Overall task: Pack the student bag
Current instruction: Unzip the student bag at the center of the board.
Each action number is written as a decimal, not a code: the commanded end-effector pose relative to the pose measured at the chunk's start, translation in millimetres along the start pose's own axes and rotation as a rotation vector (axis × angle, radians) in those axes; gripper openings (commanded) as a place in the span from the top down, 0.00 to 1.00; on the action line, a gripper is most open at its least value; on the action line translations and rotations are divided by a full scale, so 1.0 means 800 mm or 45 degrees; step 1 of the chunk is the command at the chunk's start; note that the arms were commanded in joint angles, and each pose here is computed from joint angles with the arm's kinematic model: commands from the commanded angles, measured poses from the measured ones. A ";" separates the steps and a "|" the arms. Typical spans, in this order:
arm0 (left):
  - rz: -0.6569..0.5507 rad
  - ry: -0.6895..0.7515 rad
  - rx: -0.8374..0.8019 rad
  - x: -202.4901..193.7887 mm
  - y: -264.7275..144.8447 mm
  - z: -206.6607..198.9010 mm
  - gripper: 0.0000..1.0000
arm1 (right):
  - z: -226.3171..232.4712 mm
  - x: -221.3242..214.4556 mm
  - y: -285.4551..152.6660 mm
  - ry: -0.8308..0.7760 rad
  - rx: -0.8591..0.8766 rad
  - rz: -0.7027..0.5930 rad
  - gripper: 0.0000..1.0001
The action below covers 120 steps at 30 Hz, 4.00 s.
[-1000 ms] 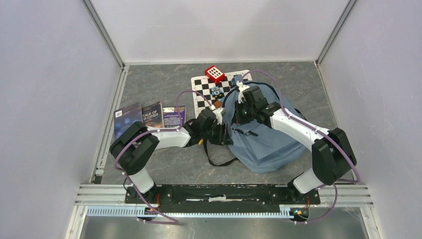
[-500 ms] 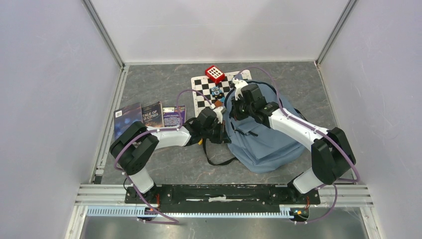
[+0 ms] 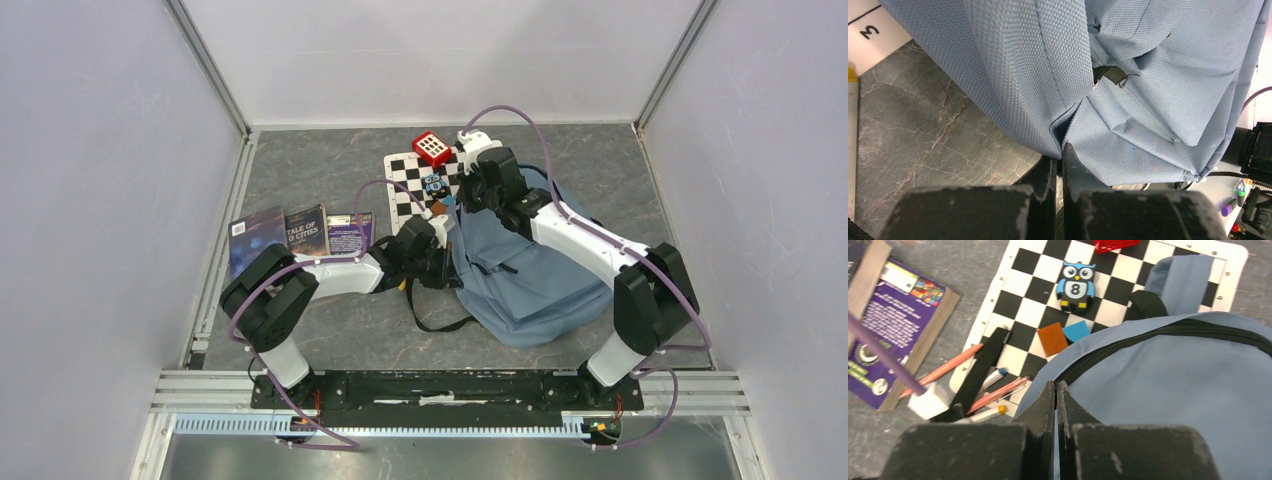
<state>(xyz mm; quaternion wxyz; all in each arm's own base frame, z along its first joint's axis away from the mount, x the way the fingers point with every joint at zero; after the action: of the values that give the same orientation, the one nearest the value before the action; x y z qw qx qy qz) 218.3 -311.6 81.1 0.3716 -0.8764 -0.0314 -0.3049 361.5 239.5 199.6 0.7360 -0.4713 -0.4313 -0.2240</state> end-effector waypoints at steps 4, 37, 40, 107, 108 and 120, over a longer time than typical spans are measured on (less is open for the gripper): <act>-0.026 0.120 -0.047 0.006 -0.018 -0.013 0.98 | -0.011 0.057 0.010 -0.081 -0.133 -0.168 1.00; -0.435 0.066 0.043 0.190 -0.053 -0.028 0.64 | 0.021 0.033 -0.092 0.069 0.151 -0.187 1.00; -0.427 0.066 0.042 0.186 -0.053 -0.027 0.79 | 0.020 0.032 -0.091 0.061 0.138 -0.190 1.00; -0.305 0.132 0.178 0.162 -0.109 -0.036 0.24 | 0.002 -0.006 -0.077 0.017 0.032 -0.090 1.00; -0.298 0.143 0.180 0.164 -0.105 -0.034 0.25 | 0.002 -0.005 -0.077 0.020 0.032 -0.091 1.00; -0.189 0.214 0.214 0.160 -0.080 -0.020 0.46 | 0.004 -0.005 -0.078 0.036 0.044 -0.089 1.00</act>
<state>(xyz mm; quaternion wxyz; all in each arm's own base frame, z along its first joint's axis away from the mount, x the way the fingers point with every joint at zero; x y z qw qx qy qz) 291.7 -293.9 192.1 0.4292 -0.8164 -0.0974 -0.3739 312.4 210.3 207.0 0.7400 -0.4694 -0.4256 -0.2255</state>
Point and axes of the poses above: each gripper's point midway between its finger pads, its own y axis out along the fingers, its own z axis along the line the jaws close on, x = y × z, the point moved 5 cm from there along -y, back along the fingers, and after that the axes turned 7 degrees about y, right-handed, at the moved point
